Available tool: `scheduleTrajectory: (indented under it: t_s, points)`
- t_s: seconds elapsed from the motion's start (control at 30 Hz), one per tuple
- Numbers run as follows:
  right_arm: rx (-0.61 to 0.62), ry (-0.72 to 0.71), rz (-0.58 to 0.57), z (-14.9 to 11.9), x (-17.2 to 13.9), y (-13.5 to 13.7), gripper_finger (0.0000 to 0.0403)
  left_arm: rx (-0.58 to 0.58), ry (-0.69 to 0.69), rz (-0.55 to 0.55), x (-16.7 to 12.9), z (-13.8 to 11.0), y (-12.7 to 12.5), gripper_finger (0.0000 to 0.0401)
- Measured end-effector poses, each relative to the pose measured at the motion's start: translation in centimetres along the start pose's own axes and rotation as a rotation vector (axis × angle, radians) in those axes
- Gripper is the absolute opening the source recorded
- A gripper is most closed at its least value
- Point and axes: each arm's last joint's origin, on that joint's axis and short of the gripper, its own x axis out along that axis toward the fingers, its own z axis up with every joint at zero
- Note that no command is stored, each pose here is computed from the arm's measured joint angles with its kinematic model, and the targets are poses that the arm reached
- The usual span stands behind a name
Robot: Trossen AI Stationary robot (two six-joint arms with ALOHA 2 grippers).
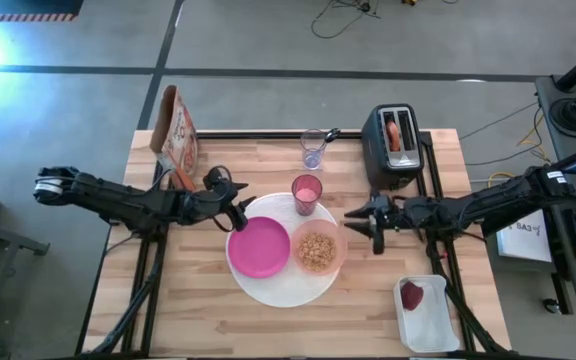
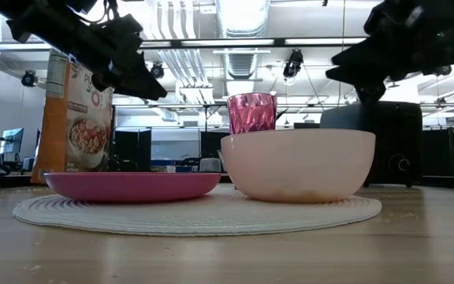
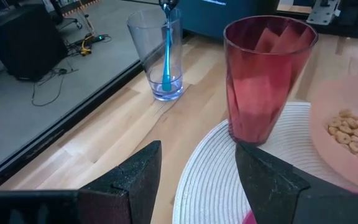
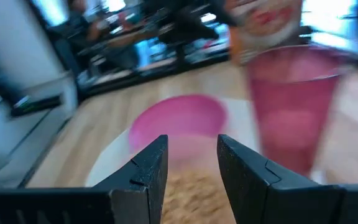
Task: Arrange a breakfast setting
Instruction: Put the bagel from the black toaster on the pink plate on the white mat
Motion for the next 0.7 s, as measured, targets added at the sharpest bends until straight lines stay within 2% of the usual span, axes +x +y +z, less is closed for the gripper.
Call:
scheduleTrajectory:
  t_s: [0.13, 0.27, 0.4, 0.47, 0.6, 0.7]
  points:
    - [0.032, -0.029, -0.031, 0.2, 0.0, -0.1, 0.0128, 0.009, 0.009, 0.003, 0.0, -0.1, 0.0, 0.019]
    - [-0.013, -0.069, -0.054, 0.5, 0.0, -0.1, 0.0128, 0.007, 0.01, 0.002, 0.0, -0.1, 0.0, 0.019]
    - [0.026, -0.174, -0.286, 1.5, -0.1, -0.6, 0.0128, -0.005, 0.009, -0.005, 0.0, -0.1, 0.0, 0.019]
    - [0.025, -0.174, -0.379, 2.2, 0.0, -0.9, 0.0128, -0.007, 0.012, -0.012, 0.0, -0.1, 0.0, 0.019]
    - [0.038, -0.034, -0.518, 4.2, 0.3, -1.8, 0.0128, -0.007, 0.017, -0.032, 0.0, -0.2, -0.1, 0.019]
    - [0.138, 0.089, -0.737, 6.3, -0.3, -3.3, 0.0128, -0.006, 0.024, -0.049, 0.0, -0.2, -0.1, 0.019]
